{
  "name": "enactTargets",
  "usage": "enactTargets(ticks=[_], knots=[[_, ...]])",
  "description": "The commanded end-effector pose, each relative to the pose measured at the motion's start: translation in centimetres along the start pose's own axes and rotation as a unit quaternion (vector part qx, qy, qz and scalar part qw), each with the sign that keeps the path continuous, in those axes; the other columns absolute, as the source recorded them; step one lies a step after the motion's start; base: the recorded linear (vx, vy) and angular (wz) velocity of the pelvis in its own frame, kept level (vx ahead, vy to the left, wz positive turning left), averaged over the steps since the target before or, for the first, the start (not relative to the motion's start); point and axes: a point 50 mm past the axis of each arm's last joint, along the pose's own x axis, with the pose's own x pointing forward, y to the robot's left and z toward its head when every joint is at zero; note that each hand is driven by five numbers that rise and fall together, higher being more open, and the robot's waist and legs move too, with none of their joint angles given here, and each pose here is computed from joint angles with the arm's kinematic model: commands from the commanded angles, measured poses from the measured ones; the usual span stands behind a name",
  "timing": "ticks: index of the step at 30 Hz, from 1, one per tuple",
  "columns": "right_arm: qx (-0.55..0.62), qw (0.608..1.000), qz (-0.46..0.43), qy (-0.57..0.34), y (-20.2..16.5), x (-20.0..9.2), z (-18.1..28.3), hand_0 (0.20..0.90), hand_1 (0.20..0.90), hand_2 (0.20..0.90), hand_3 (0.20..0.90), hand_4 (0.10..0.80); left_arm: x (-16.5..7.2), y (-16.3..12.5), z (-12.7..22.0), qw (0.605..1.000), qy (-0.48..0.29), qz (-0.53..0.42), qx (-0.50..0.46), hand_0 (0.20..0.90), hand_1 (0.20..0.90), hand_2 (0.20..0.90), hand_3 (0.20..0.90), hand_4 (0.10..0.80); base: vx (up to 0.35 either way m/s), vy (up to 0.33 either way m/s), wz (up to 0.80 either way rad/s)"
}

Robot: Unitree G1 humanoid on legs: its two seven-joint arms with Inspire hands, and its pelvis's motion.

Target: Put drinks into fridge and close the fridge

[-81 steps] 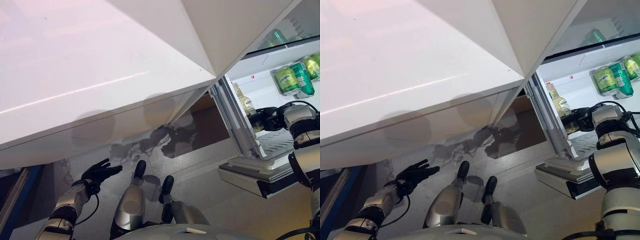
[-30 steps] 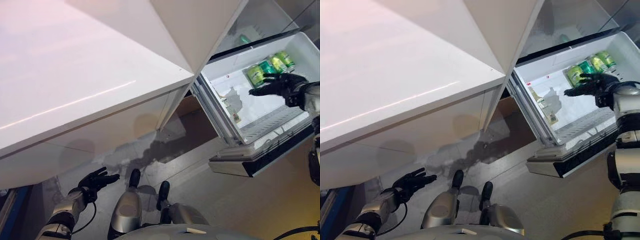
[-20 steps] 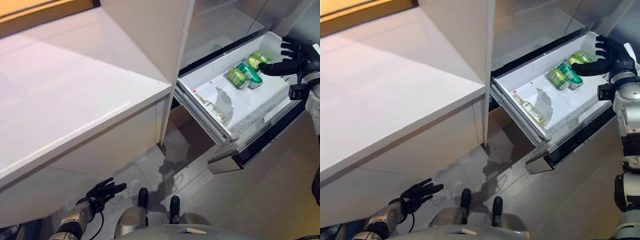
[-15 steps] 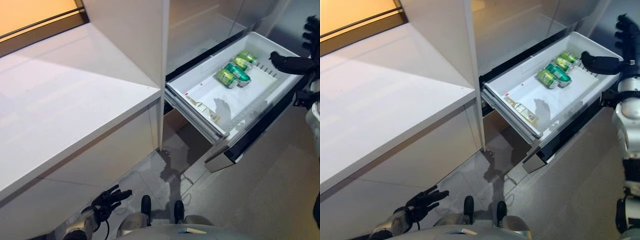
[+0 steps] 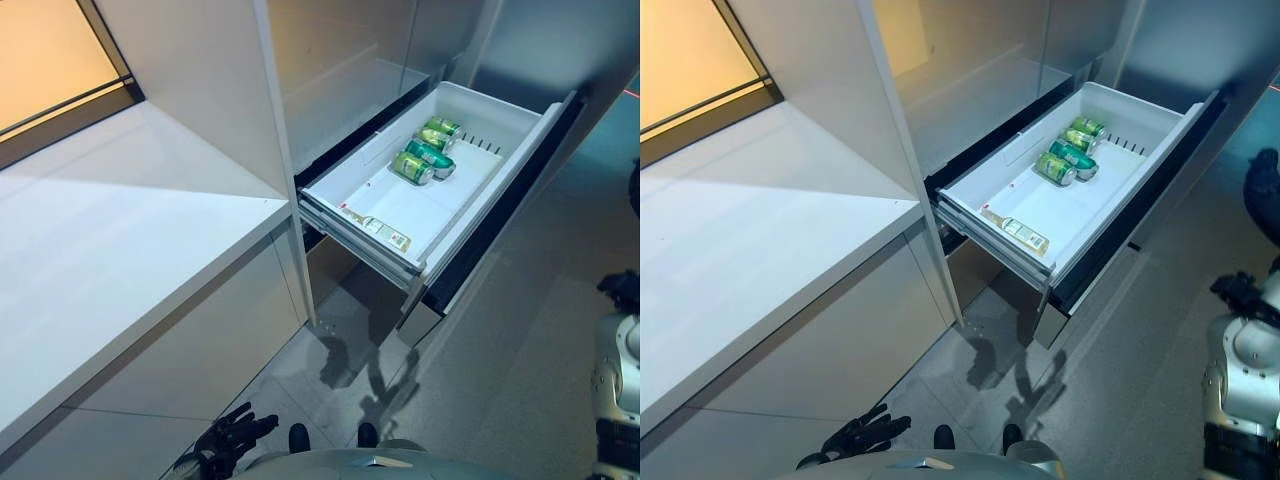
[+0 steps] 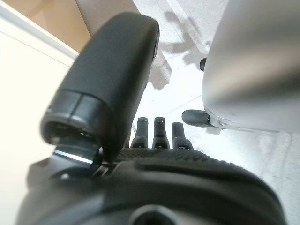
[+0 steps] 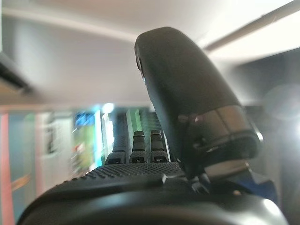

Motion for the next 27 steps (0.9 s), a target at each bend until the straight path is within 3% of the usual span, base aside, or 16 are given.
enactTargets(ticks=[1,7,9,13,22,27], knots=[[0.060,0.993,-0.068,-0.074,-2.1,0.4,1.9,0.900,0.900,0.900,0.900,0.800,-0.3,1.5,0.3,1.000,-0.013,0.012,0.020,0.900,0.900,0.900,0.900,0.800,-0.005,0.005,-0.08],[-0.007,0.990,-0.119,0.077,-5.1,-2.3,-3.5,0.900,0.900,0.900,0.900,0.800,-0.3,1.6,0.4,1.000,-0.011,0.013,0.024,0.900,0.900,0.900,0.900,0.800,0.033,-0.011,-0.02],[-0.026,0.982,-0.090,0.166,-5.5,-3.7,-6.2,0.900,0.900,0.900,0.900,0.800,-0.2,1.7,0.8,1.000,-0.011,0.018,0.023,0.900,0.900,0.900,0.900,0.800,0.077,-0.046,-0.05],[-0.066,0.972,-0.029,0.224,-4.5,-4.9,-7.9,0.900,0.900,0.900,0.900,0.800,0.1,1.5,2.1,0.999,-0.018,0.022,0.026,0.900,0.900,0.900,0.900,0.800,0.062,-0.053,-0.05],[-0.080,0.973,0.079,0.201,0.1,-1.4,-7.5,0.900,0.900,0.900,0.900,0.800,1.0,-1.1,8.3,0.995,-0.100,0.008,0.008,0.900,0.900,0.900,0.900,0.800,-0.044,0.009,0.01],[-0.058,0.973,0.129,0.181,2.9,-0.9,-6.8,0.900,0.900,0.900,0.900,0.800,1.1,-1.6,10.3,0.992,-0.128,0.016,0.015,0.900,0.900,0.900,0.900,0.800,-0.116,-0.038,0.09]])
